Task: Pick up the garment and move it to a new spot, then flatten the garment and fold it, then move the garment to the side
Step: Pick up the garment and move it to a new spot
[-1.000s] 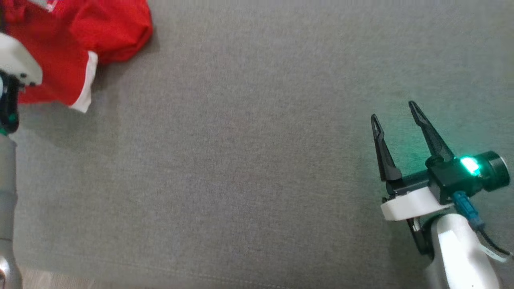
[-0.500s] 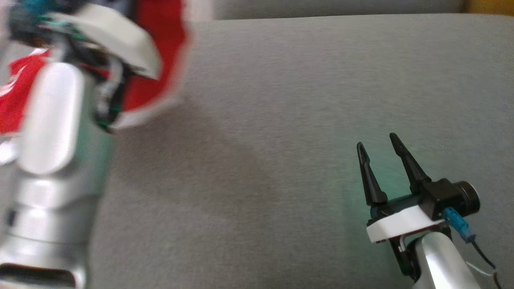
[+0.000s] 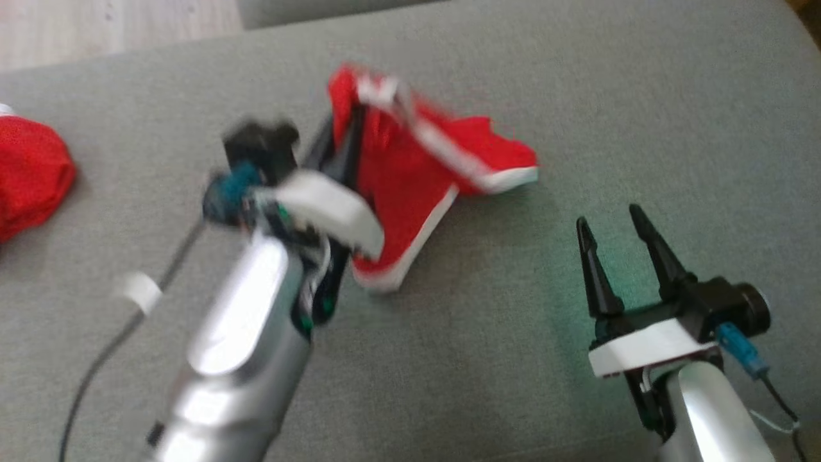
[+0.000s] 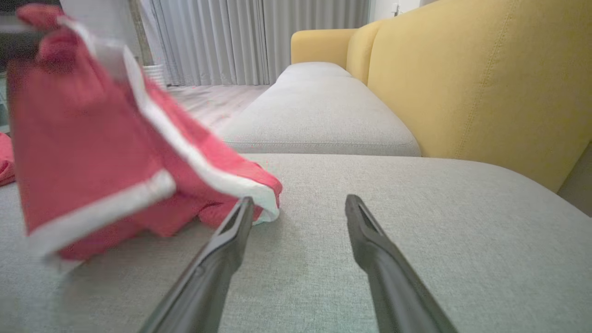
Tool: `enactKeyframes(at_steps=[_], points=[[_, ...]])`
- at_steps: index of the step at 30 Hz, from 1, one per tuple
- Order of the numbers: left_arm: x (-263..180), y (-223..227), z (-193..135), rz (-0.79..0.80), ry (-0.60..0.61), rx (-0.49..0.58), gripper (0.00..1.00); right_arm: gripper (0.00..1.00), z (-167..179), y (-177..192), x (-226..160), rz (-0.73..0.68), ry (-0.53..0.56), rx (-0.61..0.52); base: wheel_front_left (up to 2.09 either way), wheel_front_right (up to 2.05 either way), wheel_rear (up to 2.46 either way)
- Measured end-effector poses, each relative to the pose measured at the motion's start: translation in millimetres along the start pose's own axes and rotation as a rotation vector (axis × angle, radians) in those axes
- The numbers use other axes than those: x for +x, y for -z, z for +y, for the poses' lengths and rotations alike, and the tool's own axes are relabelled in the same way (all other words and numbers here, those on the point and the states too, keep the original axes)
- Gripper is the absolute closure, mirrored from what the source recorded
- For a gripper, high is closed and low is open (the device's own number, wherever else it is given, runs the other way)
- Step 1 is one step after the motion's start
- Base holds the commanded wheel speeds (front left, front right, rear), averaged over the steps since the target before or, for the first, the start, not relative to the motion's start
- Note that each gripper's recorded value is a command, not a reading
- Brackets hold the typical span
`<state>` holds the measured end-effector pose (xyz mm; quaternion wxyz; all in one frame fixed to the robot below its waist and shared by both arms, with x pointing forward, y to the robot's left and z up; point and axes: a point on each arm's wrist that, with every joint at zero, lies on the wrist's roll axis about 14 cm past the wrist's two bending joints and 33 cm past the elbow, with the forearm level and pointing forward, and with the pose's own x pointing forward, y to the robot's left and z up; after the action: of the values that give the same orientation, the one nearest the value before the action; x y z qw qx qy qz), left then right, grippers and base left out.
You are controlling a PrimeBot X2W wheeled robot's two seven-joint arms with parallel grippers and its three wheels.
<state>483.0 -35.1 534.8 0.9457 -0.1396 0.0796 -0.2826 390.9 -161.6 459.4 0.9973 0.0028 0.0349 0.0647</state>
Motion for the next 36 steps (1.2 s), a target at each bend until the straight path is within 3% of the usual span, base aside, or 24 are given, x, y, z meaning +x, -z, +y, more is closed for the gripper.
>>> enactKeyframes(at_steps=[4, 10, 13, 14, 27, 36], points=[[-4, 64, 23, 0.129, -0.078, -0.051, 1.0, 0.0, -5, 3, 8, 0.006, 0.009, -0.004, 0.0, 0.0, 0.0], [-8, 105, 57, 0.187, -0.173, -0.068, 1.0, 0.0, -7, 17, 11, 0.044, 0.015, -0.001, 0.0, 0.0, 0.0], [-12, 109, 69, 0.176, -0.207, -0.055, 0.47, 0.0, -6, 19, 13, 0.049, 0.01, -0.001, 0.0, 0.0, 0.0], [-12, 107, 72, 0.167, -0.21, -0.045, 0.0, 0.0, -5, 19, 14, 0.049, 0.007, -0.001, 0.0, 0.0, 0.0], [-31, 60, 71, 0.002, -0.194, 0.01, 0.0, 0.0, 5, -5, 13, -0.017, -0.022, -0.017, 0.0, 0.0, 0.0], [-95, 60, 67, -0.035, -0.258, 0.026, 0.0, 0.0, 11, -17, -14, -0.051, -0.027, -0.022, 0.0, 0.0, 0.0]])
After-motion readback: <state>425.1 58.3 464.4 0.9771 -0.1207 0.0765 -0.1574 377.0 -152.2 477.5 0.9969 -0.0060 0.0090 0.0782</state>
